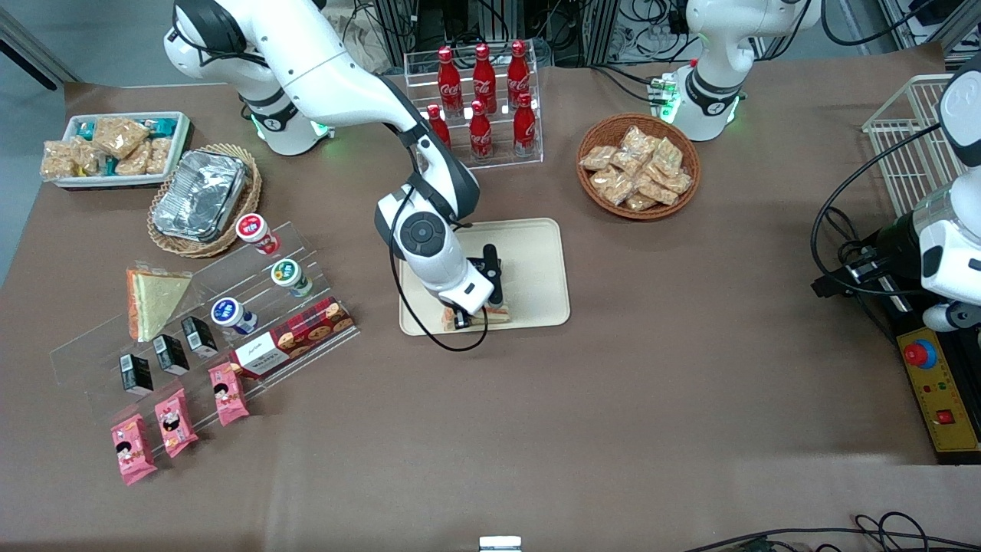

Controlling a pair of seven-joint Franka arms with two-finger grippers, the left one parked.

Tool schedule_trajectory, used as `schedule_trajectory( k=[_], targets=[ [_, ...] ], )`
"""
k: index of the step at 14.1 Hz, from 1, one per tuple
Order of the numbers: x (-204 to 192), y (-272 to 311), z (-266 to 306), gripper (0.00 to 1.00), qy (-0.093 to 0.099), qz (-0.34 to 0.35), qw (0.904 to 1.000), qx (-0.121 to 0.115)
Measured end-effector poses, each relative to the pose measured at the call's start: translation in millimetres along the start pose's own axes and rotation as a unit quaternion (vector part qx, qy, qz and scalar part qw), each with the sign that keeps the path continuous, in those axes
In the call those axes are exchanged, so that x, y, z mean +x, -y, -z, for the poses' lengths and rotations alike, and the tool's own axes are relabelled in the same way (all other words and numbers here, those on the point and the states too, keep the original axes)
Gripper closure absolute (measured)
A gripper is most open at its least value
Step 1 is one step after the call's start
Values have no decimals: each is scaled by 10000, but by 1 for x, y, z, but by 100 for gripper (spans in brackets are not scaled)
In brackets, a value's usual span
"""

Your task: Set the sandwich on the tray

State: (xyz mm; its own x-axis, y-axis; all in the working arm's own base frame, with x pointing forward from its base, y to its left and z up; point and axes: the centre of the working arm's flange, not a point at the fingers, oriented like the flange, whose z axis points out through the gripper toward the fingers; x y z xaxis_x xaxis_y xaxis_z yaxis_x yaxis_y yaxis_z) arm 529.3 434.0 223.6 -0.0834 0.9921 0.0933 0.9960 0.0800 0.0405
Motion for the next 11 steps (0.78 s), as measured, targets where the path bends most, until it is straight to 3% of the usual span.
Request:
schedule_trajectory(
  k=[6,8,11],
  targets=[
    [0,-5,14,4,-67,-20,9999,-76],
    [-5,-10,28,1,-90,-80,9999,-79],
    [-48,-33,73,1,-73,-456,9988,149]
  ],
)
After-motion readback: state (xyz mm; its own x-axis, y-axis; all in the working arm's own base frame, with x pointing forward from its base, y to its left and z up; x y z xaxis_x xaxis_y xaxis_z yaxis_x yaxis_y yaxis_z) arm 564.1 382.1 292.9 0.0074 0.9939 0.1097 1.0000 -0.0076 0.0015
